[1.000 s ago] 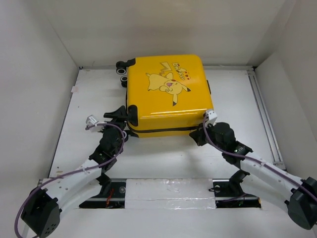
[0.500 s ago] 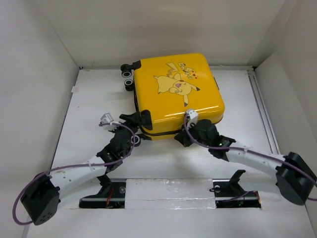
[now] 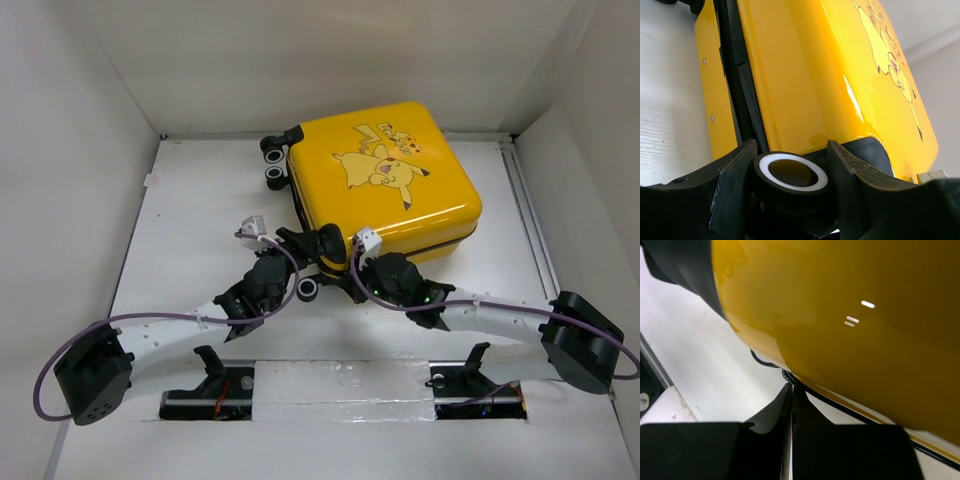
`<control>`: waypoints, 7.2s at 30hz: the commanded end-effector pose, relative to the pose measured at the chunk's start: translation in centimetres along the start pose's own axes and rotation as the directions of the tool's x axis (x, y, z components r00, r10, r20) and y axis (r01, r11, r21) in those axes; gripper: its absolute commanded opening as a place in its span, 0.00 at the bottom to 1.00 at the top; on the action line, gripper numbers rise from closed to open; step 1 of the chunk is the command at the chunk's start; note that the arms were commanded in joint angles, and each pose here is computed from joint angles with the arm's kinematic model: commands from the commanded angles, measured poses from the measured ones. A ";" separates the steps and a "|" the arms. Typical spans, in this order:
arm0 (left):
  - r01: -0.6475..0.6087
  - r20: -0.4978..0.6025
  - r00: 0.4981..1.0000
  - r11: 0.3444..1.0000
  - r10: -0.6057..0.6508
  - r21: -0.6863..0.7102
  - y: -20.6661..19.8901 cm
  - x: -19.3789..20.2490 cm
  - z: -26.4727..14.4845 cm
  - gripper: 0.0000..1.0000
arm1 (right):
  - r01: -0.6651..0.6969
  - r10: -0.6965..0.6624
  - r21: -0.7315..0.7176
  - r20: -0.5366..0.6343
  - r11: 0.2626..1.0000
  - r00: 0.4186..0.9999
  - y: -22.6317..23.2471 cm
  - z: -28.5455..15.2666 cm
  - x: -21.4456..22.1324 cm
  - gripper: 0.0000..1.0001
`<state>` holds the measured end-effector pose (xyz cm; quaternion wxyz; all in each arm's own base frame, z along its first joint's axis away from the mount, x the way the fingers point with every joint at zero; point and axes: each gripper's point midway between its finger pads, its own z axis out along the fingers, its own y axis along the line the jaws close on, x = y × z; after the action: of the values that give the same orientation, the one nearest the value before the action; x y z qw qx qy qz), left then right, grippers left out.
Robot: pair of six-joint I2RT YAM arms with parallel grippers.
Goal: Pack the luggage
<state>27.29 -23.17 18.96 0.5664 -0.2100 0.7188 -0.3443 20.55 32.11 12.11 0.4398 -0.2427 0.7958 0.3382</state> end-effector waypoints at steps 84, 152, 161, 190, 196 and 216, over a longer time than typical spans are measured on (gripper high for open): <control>0.195 0.084 0.978 0.981 -0.193 -0.010 7.1 -6.5 0.2 0.00 | -0.137 0.197 -0.178 0.379 0.974 0.904 -4.2 -9.0 -13.8 0.00; 0.196 0.093 0.964 0.901 -0.249 0.387 -9.0 -17.3 -5.1 0.00 | -0.087 0.166 -0.270 0.285 0.959 0.944 -2.7 -10.8 -4.9 0.00; 0.167 0.155 0.958 0.905 -0.243 0.391 -10.1 -19.8 -6.5 0.00 | -0.006 0.046 -0.103 0.385 0.995 0.922 -4.1 -10.7 -14.5 0.00; -0.131 0.321 0.942 0.989 0.102 0.069 -8.3 -23.0 -0.3 1.00 | -0.137 0.143 -0.044 0.244 0.990 0.959 -7.1 -7.5 -6.9 0.00; -0.299 0.139 0.953 0.903 0.268 0.310 -15.7 -13.7 2.1 0.89 | -0.120 0.117 -0.002 0.226 0.993 0.967 -7.8 -7.3 -6.7 0.11; -0.230 -0.456 0.726 0.807 0.515 0.544 -10.8 9.7 -5.0 0.99 | -0.149 0.149 -0.015 0.190 0.989 0.970 -7.9 -6.7 -4.9 0.37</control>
<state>19.63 -35.29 21.36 0.4260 0.1802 0.7805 -0.4205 23.48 21.76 14.08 0.4424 -0.1498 0.7956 0.3858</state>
